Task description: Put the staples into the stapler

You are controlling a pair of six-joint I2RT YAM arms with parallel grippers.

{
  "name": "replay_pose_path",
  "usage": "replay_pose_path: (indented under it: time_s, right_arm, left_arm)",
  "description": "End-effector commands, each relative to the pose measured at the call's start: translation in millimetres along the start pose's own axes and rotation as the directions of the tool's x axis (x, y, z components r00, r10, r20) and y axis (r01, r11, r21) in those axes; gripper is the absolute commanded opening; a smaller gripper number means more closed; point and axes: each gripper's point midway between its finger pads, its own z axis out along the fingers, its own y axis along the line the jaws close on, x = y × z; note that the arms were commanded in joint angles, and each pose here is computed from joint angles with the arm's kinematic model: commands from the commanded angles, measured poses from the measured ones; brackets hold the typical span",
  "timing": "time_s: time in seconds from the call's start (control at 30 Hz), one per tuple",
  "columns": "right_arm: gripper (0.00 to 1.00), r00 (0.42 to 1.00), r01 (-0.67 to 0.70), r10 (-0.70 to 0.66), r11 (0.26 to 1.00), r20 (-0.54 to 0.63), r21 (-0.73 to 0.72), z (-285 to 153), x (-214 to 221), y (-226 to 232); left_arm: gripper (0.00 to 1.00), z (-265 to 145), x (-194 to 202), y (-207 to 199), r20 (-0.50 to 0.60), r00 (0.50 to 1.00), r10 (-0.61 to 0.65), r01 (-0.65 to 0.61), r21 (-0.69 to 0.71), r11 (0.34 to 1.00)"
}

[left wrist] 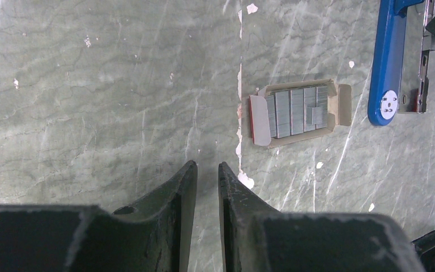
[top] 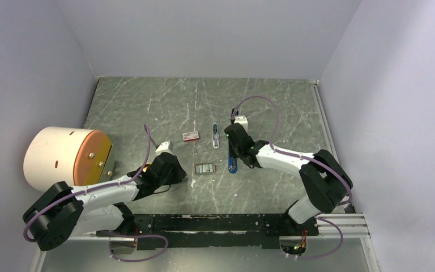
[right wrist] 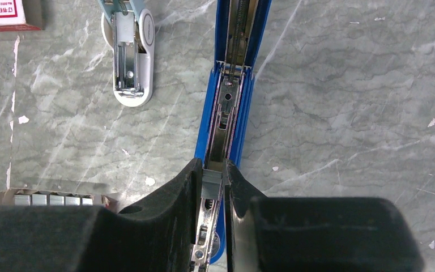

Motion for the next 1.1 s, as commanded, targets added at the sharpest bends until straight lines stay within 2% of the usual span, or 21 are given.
replay_pose_path:
  time_s: [0.0, 1.07]
  right_arm:
    - [0.22, 0.999, -0.028, 0.028, 1.000, 0.032, 0.013, -6, -7, -6]
    - [0.23, 1.000, -0.016, 0.017, 1.000, -0.017, 0.018, 5, 9, -6]
  left_arm:
    - [0.26, 0, -10, -4, 0.033, 0.999, -0.010, 0.010, -0.002, 1.000]
    - [0.26, 1, -8, -2, 0.027, 1.000, -0.012, 0.012, -0.005, 1.000]
